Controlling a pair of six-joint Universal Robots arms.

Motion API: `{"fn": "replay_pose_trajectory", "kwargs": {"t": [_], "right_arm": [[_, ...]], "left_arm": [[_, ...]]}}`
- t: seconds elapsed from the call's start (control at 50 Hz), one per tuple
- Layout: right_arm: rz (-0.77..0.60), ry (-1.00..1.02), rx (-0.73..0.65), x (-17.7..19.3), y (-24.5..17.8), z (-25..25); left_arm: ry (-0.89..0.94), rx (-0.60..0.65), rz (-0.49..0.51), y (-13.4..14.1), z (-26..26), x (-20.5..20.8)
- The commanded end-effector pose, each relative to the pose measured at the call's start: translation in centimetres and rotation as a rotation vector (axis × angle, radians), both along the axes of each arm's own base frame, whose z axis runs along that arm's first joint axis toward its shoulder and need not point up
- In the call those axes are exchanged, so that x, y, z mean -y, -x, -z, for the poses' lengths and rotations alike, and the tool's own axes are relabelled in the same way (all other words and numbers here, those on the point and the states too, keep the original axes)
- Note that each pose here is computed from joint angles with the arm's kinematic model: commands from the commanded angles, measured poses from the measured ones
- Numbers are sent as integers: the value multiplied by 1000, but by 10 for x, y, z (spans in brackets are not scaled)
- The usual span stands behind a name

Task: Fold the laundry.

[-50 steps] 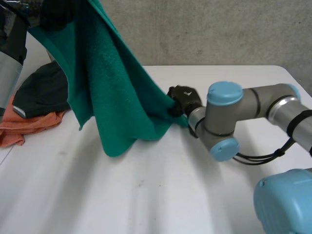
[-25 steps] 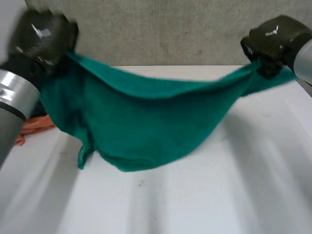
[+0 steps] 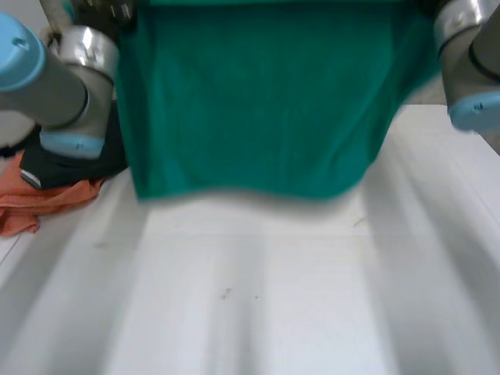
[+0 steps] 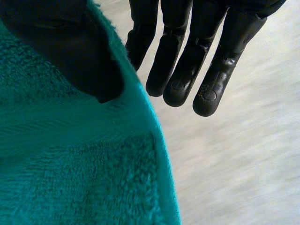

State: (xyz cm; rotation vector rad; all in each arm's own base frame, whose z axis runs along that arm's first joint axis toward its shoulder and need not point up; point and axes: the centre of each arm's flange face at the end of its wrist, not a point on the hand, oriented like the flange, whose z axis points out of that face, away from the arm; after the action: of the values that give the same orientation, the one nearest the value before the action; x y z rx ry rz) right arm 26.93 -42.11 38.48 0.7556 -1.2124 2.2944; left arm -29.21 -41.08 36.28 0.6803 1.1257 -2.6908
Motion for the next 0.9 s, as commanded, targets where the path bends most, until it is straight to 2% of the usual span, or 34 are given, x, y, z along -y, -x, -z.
{"fn": "replay_pose_trajectory", "kwargs": {"t": [0.02,0.14,0.22,0.34,0.44,0.48,0.58,0.68,0.8,0.9], "right_arm": [[-7,222,79,-6,1,-44],[-45,51,32,-13,-13,-6],[-51,-94,-18,-15,-12,37],[-57,-306,-93,-21,-11,116],[-103,-492,-177,-29,-12,193],[-113,-566,-207,-35,-11,219],[-116,-658,-246,-54,-4,238],[-106,-751,-297,-86,11,224],[-63,-1020,-452,-146,52,205],[-30,-1214,-565,-179,85,195]], "left_arm": [[226,-123,6,-1,-60,-24],[55,-77,12,-4,-5,-21],[-60,-34,5,-7,34,-24],[-266,55,21,-9,111,-34],[-482,161,20,-12,194,-47],[-522,193,20,-10,207,-53],[-647,309,-5,-19,232,-74],[-731,480,-46,-38,218,-116],[-831,637,-51,-58,205,-170],[-1026,834,-16,-80,204,-226]]}}
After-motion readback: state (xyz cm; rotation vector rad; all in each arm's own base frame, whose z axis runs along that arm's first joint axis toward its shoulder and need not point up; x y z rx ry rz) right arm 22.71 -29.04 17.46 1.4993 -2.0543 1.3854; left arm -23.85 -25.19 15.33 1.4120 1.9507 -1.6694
